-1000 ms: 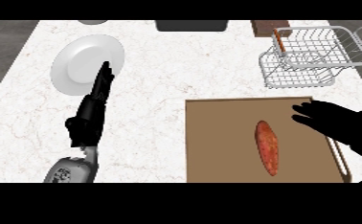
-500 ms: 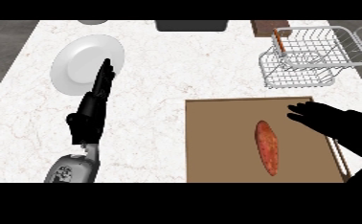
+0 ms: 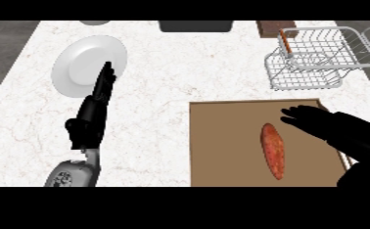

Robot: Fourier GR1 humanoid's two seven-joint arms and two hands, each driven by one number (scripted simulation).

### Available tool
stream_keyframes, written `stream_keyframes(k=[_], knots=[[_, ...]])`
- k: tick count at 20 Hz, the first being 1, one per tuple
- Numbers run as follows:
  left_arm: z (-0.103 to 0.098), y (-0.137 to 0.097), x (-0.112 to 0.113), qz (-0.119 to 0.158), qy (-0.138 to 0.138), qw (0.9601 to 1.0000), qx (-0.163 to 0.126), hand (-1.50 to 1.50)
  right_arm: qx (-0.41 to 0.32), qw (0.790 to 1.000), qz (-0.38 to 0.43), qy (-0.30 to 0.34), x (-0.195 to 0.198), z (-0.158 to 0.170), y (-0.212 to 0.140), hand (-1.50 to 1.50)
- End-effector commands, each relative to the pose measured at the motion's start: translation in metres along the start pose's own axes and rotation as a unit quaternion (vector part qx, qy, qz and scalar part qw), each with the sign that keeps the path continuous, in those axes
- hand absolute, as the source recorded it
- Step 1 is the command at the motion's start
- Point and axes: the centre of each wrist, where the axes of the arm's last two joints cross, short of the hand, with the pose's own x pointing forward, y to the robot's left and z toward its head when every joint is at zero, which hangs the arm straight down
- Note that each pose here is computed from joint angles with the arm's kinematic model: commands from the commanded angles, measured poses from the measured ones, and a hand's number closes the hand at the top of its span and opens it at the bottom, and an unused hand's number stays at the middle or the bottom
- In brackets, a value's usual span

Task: Pick the sweet potato from the tray and place it in the tiered basket

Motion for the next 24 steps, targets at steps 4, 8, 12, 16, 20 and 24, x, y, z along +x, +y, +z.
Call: stream_keyframes(k=[4,8,12,16,20,24], knots=[[0.002,-0.004,-0.008,-0.007,0.007,0.9999,0.003,0.00,0.022,0.999,-0.016,-0.020,0.009,-0.010,0.000,-1.50],[-0.015,0.010,0.005,-0.003,0.005,1.0000,-0.005,0.00,0.031,0.999,-0.016,-0.019,-0.005,-0.008,0.001,-1.50],[-0.018,-0.008,0.000,0.000,0.001,1.0000,0.004,0.00,0.039,0.999,-0.011,-0.015,0.014,-0.028,0.025,-1.50],[-0.003,0.001,0.009,0.003,0.000,1.0000,0.003,0.00,0.049,0.999,-0.003,-0.006,0.022,-0.027,0.013,-1.50],[-0.002,-0.004,-0.010,-0.002,-0.004,1.0000,0.008,0.00,0.044,0.999,-0.023,-0.002,-0.003,-0.044,0.021,-1.50],[0.003,0.009,-0.009,-0.003,-0.003,1.0000,0.002,0.00,0.043,0.999,-0.026,-0.004,-0.005,-0.053,0.036,-1.50]])
